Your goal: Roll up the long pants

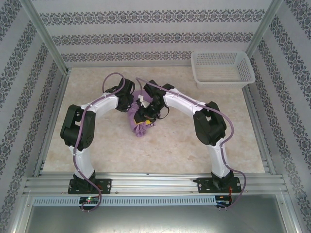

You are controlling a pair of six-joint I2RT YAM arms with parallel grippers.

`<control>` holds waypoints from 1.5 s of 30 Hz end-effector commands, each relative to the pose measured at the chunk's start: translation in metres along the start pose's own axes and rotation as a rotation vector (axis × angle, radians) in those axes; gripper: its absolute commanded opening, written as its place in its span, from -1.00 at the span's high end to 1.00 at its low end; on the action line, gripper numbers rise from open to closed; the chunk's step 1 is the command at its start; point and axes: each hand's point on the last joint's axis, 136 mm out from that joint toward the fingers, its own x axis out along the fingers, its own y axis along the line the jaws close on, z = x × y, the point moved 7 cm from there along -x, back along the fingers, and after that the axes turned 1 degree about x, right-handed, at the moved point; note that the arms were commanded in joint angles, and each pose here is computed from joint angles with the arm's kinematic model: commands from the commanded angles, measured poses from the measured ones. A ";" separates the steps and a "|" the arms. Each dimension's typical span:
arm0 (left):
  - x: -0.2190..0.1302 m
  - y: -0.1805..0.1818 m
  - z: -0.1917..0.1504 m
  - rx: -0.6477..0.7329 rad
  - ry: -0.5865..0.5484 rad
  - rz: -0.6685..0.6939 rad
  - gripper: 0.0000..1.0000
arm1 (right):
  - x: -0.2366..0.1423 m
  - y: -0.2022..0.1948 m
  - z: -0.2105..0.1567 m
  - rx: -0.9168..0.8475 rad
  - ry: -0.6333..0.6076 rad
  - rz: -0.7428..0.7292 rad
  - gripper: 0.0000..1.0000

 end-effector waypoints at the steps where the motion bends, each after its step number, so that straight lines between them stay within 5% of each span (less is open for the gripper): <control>1: 0.002 -0.007 -0.002 0.009 0.022 -0.014 1.00 | -0.020 -0.011 -0.007 -0.038 -0.026 -0.302 -0.73; 5: 0.002 -0.007 -0.001 0.005 0.016 0.000 1.00 | -0.048 0.011 -0.020 -0.144 -0.129 -0.676 -0.83; 10: 0.007 -0.004 -0.003 -0.008 0.029 0.026 1.00 | -0.051 0.067 -0.031 -0.293 -0.292 -0.956 -0.93; 18: 0.010 -0.001 -0.005 -0.012 0.044 0.049 1.00 | 0.027 0.088 -0.024 -0.439 -0.322 -1.212 -0.96; 28: 0.018 0.002 -0.016 -0.068 0.129 -0.002 1.00 | 0.071 0.036 0.022 -0.475 -0.401 -1.287 -0.95; 34: 0.014 -0.009 -0.027 -0.109 0.274 -0.135 1.00 | 0.070 -0.005 0.024 -0.441 -0.337 -1.156 -0.95; 45: -0.037 -0.030 -0.031 -0.037 0.338 -0.199 1.00 | 0.051 -0.037 0.029 -0.500 -0.346 -1.284 -0.94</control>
